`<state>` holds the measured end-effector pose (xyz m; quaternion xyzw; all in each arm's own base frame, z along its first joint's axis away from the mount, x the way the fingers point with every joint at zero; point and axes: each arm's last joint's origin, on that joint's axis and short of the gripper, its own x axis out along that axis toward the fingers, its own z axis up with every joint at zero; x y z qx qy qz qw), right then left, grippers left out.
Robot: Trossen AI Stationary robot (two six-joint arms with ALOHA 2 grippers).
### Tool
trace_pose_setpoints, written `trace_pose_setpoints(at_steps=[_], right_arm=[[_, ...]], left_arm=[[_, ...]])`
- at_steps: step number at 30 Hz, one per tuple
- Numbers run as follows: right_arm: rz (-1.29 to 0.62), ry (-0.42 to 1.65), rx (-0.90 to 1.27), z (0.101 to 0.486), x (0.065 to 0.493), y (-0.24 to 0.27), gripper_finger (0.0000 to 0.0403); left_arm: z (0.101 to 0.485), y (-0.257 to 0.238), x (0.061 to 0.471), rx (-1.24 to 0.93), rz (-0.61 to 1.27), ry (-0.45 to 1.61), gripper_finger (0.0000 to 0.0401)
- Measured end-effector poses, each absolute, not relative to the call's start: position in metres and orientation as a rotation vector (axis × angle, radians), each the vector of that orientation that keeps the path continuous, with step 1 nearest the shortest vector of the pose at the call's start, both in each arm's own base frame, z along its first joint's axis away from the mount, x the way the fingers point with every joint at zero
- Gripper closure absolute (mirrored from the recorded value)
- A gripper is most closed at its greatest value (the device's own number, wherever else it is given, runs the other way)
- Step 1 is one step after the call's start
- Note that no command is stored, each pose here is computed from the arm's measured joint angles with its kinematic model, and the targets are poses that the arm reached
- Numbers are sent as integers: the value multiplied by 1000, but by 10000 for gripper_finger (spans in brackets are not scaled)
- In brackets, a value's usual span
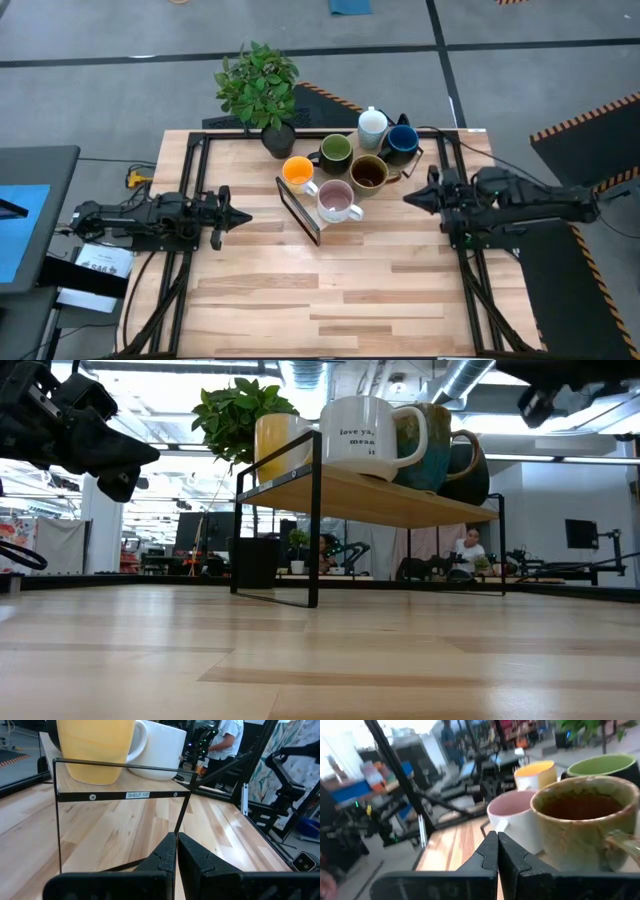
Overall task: Place coffee mugs
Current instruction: Return to Home Position
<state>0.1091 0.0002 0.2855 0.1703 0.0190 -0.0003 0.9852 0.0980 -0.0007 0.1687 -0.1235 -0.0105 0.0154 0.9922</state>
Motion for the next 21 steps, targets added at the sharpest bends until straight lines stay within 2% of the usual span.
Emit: trace_pose_setpoints(at_steps=[7,15,21], right_arm=[[14,-78,369,250,95,0,382],[75,-165,428,224,82,2,382],[150,-206,433,210,88,8,382]], left_arm=[[169,-1,98,-247,31,-21,401],[169,-1,98,-247,31,-21,401],[169,-1,98,-248,31,-21,401]])
